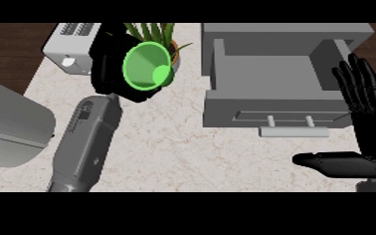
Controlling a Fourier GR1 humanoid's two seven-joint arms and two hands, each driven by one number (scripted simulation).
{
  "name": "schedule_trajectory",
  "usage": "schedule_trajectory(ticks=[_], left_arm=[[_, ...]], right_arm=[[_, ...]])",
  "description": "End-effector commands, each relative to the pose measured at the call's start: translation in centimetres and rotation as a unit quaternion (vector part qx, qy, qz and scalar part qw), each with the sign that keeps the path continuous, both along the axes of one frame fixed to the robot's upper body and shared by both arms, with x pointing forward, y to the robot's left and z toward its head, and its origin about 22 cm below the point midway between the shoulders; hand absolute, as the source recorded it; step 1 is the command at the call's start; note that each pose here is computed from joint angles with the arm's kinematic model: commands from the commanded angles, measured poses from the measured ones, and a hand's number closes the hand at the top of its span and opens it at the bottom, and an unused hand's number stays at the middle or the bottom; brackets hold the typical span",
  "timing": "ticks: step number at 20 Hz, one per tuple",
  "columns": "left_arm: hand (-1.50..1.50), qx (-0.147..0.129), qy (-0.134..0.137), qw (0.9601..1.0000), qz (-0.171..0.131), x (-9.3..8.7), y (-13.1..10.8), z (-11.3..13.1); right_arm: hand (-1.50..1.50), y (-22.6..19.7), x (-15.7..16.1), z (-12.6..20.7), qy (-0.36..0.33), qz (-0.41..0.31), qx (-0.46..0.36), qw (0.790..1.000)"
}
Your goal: Pick up the cup, place it into the drawer and close the drawer
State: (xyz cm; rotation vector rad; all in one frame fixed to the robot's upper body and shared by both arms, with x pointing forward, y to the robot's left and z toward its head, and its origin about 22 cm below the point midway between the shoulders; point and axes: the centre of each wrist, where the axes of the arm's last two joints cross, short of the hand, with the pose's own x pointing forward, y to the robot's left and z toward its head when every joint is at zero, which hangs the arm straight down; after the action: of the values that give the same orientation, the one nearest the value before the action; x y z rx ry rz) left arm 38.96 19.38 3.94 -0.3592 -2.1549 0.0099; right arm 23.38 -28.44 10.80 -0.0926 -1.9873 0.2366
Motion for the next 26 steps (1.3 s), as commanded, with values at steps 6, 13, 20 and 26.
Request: schedule_trajectory(ticks=[6, 13, 20, 26], left_arm=[[1.50, 0.054, -0.007, 0.9983, -0.024, 1.4, -6.5, 9.2], [1.50, 0.076, 0.015, 0.9970, -0.009, 4.0, -12.0, 13.0], [1.50, 0.078, 0.077, 0.9940, -0.003, 4.8, -14.8, 13.2], [1.50, 0.113, 0.098, 0.9888, -0.001, 4.4, -16.4, 11.7]], right_arm=[[-1.50, -1.5, -0.4, 1.0, -0.006, 0.003, 0.010, 1.000], [-1.50, -1.0, -0.1, 0.9, -0.010, 0.011, -0.006, 1.000], [-1.50, -1.3, 0.7, 0.7, -0.002, 0.016, 0.007, 1.000], [-1.50, 1.0, 0.3, 0.4, -0.004, 0.022, 0.016, 1.000]])
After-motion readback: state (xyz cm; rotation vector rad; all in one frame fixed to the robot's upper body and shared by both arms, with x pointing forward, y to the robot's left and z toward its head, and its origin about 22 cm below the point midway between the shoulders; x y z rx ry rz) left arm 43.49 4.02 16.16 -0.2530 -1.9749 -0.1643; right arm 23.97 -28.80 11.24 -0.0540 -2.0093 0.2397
